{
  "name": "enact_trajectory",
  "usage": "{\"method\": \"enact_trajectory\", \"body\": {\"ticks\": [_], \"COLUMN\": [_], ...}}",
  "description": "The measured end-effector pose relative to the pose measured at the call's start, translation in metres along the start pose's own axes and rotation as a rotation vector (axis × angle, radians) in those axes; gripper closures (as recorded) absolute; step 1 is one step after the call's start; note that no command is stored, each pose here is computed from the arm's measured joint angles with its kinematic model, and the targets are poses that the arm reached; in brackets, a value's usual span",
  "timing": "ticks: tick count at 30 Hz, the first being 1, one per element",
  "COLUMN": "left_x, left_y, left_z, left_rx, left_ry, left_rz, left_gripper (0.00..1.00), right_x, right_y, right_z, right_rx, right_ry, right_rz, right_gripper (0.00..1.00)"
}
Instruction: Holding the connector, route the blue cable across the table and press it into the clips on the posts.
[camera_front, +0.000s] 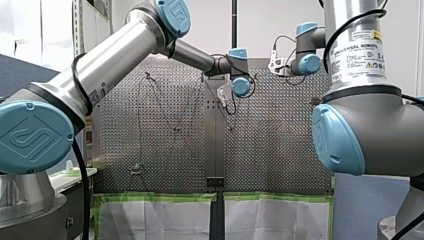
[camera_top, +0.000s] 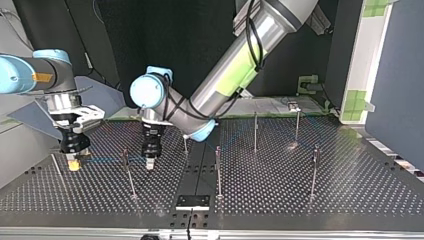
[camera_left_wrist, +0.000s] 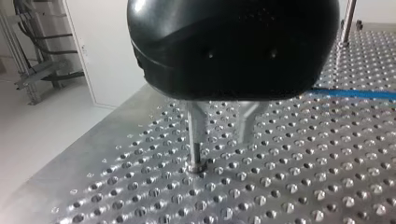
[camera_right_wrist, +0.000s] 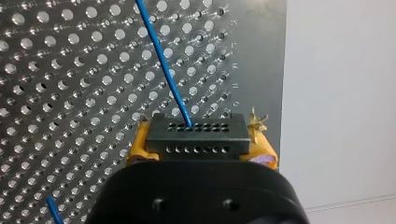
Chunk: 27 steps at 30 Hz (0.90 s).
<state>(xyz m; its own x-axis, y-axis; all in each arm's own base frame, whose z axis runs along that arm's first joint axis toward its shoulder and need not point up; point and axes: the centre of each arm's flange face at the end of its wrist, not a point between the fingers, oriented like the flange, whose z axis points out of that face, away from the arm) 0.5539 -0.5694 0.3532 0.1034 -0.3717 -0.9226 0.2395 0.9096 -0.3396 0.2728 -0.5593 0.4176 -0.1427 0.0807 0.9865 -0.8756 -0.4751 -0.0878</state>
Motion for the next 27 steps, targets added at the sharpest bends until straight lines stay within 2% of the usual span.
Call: {"method": "enact_trajectory", "body": {"ticks": [1, 2, 16, 21, 24, 27], "left_x": [0.000, 0.001, 0.005, 0.008, 0.007, 0.001], "left_y": [-0.001, -0.002, -0.004, -0.002, -0.001, -0.003], "left_z": [-0.001, -0.002, -0.010, -0.017, -0.028, -0.039], "left_rx": [0.002, 0.004, -0.002, -0.029, -0.054, -0.059], "left_ry": [0.002, 0.006, 0.051, 0.085, 0.110, 0.129], "left_rz": [0.001, 0.001, 0.000, -0.013, -0.006, 0.003], "left_gripper": [0.13, 0.00, 0.00, 0.00, 0.00, 0.00], "right_x": [0.000, 0.000, -0.002, -0.003, -0.004, -0.004], "right_y": [0.000, 0.000, 0.000, 0.000, 0.000, 0.000], "right_z": [0.000, 0.000, 0.001, 0.001, 0.001, 0.001], "right_rx": [0.000, 0.000, 0.000, 0.000, 0.000, 0.000], "right_ry": [0.000, 0.000, -0.003, -0.005, -0.006, -0.007], "right_rz": [0.000, -0.001, -0.003, -0.003, -0.002, -0.001], "right_gripper": [1.00, 1.00, 1.00, 1.00, 1.00, 1.00]}}
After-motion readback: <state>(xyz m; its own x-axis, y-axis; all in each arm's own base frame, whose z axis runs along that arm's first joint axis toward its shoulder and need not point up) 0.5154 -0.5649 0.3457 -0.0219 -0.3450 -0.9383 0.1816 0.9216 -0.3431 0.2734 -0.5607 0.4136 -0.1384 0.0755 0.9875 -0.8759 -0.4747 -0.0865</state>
